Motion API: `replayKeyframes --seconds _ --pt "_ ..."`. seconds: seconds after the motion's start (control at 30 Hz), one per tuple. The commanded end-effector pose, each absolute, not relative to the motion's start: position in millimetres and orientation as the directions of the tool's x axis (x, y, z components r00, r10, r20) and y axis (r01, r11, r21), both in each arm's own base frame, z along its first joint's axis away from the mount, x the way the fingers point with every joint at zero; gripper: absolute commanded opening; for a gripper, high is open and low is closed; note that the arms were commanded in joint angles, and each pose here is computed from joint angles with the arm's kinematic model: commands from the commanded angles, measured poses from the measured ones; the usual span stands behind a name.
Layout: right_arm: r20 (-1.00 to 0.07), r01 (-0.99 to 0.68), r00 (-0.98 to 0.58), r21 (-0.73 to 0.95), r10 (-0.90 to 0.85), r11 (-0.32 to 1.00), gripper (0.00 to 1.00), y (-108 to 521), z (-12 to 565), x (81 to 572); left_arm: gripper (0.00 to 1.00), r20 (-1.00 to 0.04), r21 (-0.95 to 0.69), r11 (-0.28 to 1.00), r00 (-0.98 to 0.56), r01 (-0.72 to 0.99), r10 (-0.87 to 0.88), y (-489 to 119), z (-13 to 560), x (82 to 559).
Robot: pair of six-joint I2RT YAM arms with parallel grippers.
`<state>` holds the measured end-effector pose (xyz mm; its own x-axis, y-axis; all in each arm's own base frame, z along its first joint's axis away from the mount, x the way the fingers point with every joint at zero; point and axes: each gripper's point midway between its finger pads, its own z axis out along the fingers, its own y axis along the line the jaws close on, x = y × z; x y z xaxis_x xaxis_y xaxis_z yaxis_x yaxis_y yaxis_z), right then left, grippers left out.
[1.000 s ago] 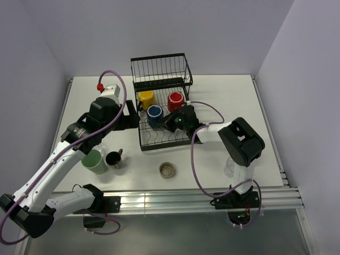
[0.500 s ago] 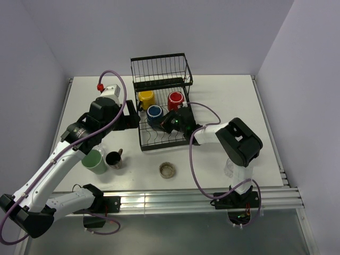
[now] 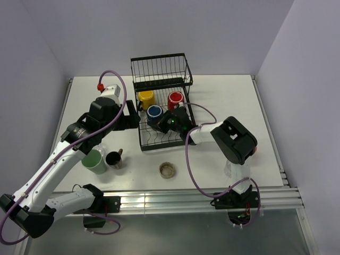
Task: Load the cups into the dish rack
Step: Place the cup upside down on the dish rack
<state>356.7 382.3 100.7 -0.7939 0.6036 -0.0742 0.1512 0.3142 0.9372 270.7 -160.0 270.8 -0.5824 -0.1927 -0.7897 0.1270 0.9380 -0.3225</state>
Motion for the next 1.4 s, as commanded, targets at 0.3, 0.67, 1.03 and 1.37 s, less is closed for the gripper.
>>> replayKeyframes --seconds 0.3,0.67,1.03,1.37 --pt "-0.064 0.135 -0.731 0.962 0.679 0.236 0.00 394 117 380 0.99 -0.805 -0.324 0.933 -0.565 0.160 -0.182 -162 277 272" --pt "-0.044 0.157 -0.676 0.967 0.736 0.202 0.00 385 115 387 0.99 -0.803 -0.324 0.931 -0.569 0.168 -0.176 -162 273 271" --pt "-0.052 0.167 -0.649 0.963 0.759 0.209 0.00 379 112 396 0.99 -0.802 -0.323 0.931 -0.572 0.168 -0.175 -162 273 271" --pt "-0.064 0.175 -0.624 0.960 0.779 0.219 0.00 371 111 406 0.99 -0.799 -0.324 0.931 -0.576 0.170 -0.173 -163 270 271"
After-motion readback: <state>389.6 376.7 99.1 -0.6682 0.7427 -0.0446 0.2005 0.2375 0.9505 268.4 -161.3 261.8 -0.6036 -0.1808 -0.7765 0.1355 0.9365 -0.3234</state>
